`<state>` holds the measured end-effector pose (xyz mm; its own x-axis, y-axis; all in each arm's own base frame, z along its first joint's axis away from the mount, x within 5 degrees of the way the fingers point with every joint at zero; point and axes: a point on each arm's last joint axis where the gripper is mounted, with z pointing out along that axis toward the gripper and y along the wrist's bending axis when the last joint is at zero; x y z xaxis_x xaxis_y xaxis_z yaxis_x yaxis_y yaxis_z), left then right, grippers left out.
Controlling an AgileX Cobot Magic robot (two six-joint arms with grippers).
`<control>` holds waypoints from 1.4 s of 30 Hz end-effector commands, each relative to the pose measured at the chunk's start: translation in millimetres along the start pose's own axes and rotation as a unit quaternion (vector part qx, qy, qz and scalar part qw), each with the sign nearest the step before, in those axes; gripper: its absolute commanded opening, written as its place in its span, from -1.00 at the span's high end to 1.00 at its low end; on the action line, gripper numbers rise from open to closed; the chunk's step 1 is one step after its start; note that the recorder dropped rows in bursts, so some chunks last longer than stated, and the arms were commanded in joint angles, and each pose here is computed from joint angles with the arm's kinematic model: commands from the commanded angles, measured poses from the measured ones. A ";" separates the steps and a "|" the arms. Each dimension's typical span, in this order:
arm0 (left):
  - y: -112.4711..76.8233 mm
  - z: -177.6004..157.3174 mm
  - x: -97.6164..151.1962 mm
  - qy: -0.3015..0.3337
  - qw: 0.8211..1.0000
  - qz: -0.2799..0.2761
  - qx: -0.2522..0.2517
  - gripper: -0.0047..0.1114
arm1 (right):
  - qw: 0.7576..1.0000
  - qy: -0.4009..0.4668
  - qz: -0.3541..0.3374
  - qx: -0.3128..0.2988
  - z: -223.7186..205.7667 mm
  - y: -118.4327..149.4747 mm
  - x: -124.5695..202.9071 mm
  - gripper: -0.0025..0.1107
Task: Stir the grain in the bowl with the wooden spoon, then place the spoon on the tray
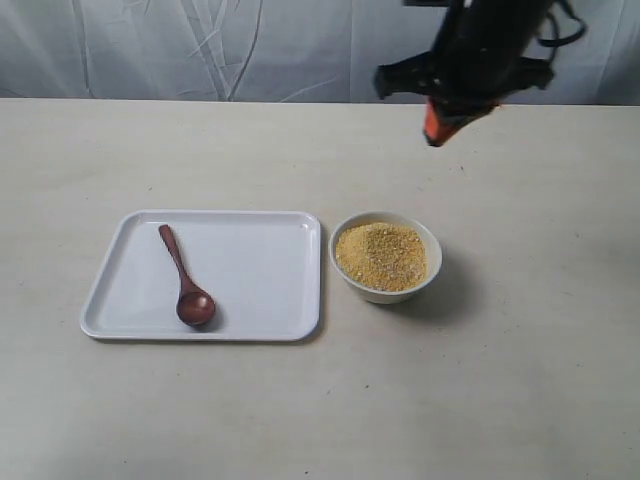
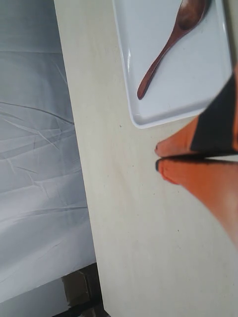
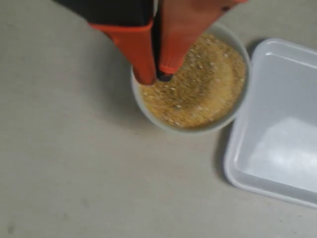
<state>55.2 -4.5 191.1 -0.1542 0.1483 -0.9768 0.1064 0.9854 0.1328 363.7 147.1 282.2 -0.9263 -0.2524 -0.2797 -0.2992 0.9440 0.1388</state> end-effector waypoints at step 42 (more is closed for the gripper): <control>-0.1 0.0 0.2 -0.005 1.000 -0.001 0.000 0.92 | 0.874 -0.469 -0.018 0.123 -84.2 -46.5 284.9 0.96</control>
<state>55.2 -4.5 191.1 -0.1542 0.1483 -0.9768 0.1064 0.9854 0.1328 95.0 13.9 276.6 -0.2966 -0.1023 -0.9495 -0.1617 0.9853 -0.0556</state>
